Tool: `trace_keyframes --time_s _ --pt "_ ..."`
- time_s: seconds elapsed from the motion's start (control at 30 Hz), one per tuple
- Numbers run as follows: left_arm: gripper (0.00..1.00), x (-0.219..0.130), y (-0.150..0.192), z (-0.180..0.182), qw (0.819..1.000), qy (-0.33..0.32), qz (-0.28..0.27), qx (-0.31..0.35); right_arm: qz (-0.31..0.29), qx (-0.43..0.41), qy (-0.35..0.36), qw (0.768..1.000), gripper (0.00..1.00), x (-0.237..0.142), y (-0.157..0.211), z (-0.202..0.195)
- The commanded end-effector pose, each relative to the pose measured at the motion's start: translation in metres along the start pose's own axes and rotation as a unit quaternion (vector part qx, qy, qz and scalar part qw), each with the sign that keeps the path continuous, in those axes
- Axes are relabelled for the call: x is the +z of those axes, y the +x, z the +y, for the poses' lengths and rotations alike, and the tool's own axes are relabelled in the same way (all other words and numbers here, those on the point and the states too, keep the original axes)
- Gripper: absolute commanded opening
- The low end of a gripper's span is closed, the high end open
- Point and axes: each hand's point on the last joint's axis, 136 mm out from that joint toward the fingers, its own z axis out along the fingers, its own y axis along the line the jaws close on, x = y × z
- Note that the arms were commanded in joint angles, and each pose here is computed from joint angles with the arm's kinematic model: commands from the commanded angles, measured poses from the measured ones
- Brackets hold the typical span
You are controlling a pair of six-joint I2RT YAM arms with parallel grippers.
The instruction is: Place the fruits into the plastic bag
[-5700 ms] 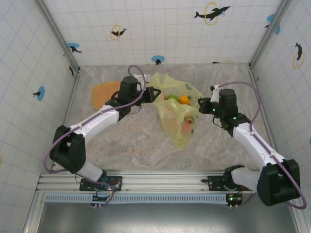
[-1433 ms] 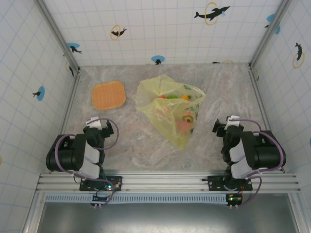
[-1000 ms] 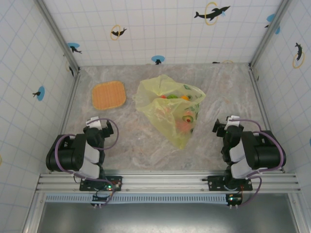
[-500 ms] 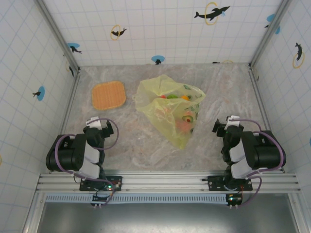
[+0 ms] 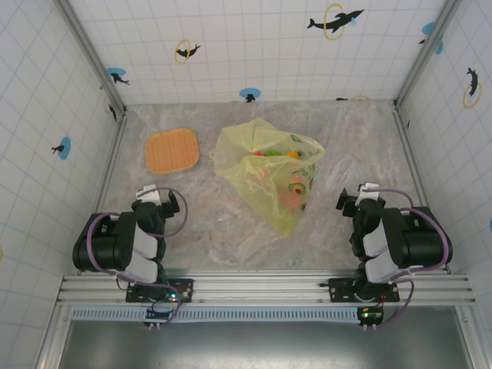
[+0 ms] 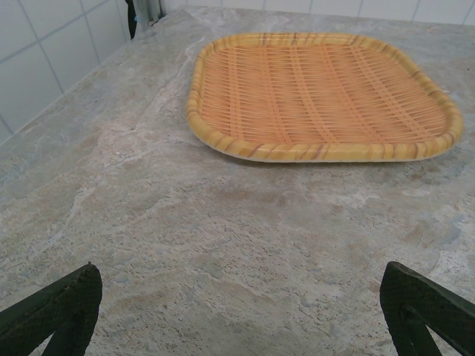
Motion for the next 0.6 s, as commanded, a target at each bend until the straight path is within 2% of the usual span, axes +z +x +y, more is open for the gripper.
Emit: trace_keyframes --time_s 0.0,0.57 --pt "0.98 -0.0016 -0.0058 0.0001 1.000 0.004 -0.014 -0.010 -0.021 0.007 -0.001 1.000 1.00 -0.0047 -0.0075 -0.0012" --pt "0.98 -0.0010 -0.0057 -0.0007 1.000 0.006 -0.013 -0.011 -0.021 0.007 -0.001 1.000 1.00 -0.0046 -0.0073 -0.0012"
